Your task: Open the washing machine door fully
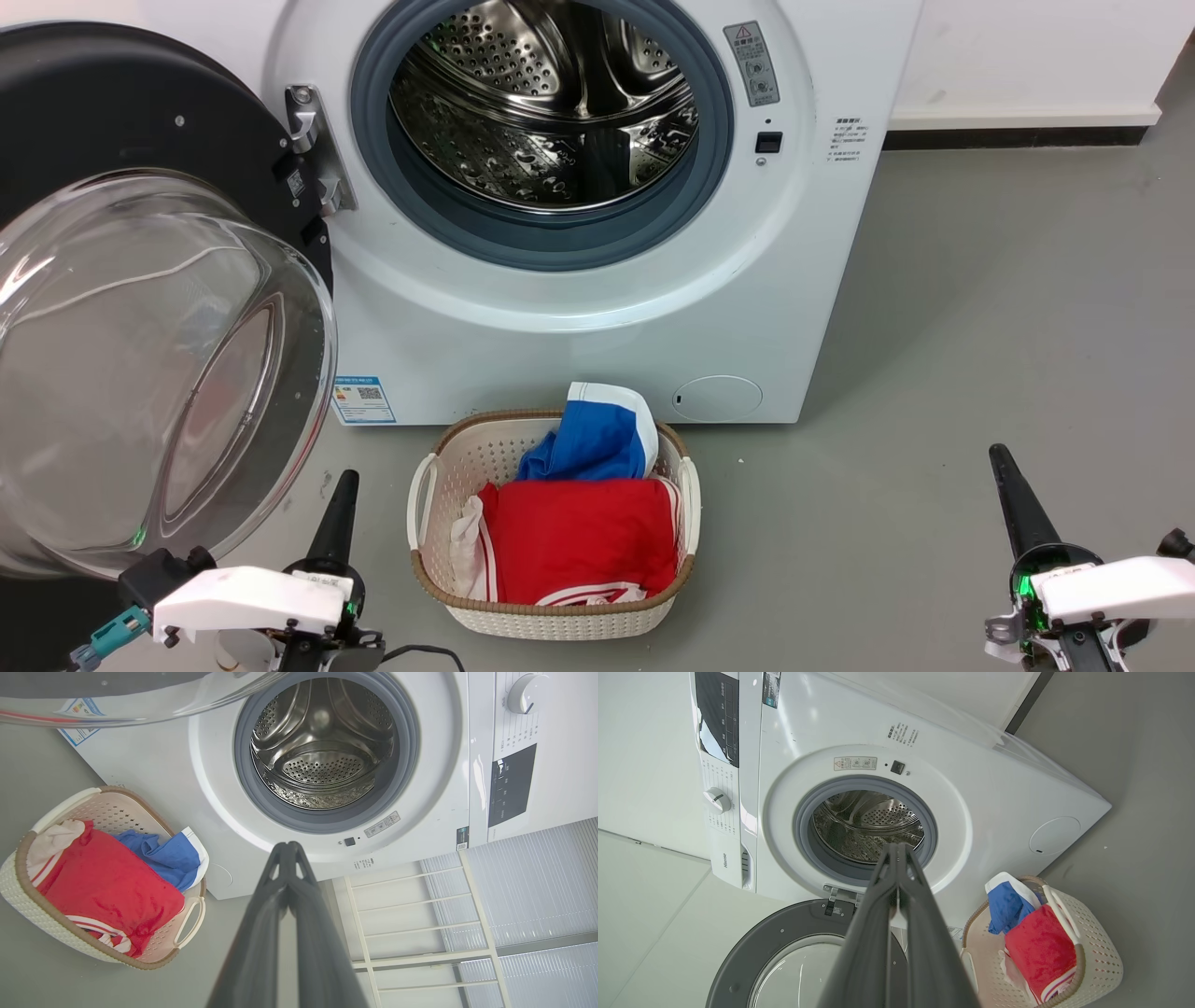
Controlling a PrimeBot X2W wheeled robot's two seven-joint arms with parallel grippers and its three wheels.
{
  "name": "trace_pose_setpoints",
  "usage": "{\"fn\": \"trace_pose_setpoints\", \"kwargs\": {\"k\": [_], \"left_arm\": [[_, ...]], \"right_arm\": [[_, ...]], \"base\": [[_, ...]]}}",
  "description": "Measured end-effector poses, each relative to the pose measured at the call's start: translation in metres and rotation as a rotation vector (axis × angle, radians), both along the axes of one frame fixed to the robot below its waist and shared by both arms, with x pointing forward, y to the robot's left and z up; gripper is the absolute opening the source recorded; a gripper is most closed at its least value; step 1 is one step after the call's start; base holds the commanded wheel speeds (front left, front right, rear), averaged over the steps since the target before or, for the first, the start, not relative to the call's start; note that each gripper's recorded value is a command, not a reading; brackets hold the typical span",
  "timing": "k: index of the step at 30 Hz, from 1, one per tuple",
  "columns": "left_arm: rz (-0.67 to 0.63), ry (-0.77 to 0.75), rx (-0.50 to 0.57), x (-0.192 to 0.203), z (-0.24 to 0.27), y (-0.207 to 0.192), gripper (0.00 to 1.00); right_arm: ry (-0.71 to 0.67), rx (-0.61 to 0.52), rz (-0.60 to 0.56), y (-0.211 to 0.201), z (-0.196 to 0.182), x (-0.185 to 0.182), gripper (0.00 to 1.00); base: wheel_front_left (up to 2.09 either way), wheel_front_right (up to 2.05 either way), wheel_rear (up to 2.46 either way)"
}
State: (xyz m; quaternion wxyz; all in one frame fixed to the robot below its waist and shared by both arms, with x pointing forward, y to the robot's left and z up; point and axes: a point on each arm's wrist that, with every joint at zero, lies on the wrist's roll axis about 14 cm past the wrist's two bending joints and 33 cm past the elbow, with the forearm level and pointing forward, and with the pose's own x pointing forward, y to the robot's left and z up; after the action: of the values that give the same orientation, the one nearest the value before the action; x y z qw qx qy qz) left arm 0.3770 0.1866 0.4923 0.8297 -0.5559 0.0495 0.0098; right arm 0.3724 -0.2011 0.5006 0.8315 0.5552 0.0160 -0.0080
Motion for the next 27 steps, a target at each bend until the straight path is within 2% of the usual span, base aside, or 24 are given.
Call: {"fn": "trace_pose_setpoints", "kwargs": {"k": [27], "left_arm": [[0.034,-0.038,-0.236,0.0065,0.0067,0.0076,0.0]], "right_arm": [[-0.01,0.237,-0.008,0.0004,0.0011,0.0085,0.0]], "base": [[0.0,0.0,0.0]]}}
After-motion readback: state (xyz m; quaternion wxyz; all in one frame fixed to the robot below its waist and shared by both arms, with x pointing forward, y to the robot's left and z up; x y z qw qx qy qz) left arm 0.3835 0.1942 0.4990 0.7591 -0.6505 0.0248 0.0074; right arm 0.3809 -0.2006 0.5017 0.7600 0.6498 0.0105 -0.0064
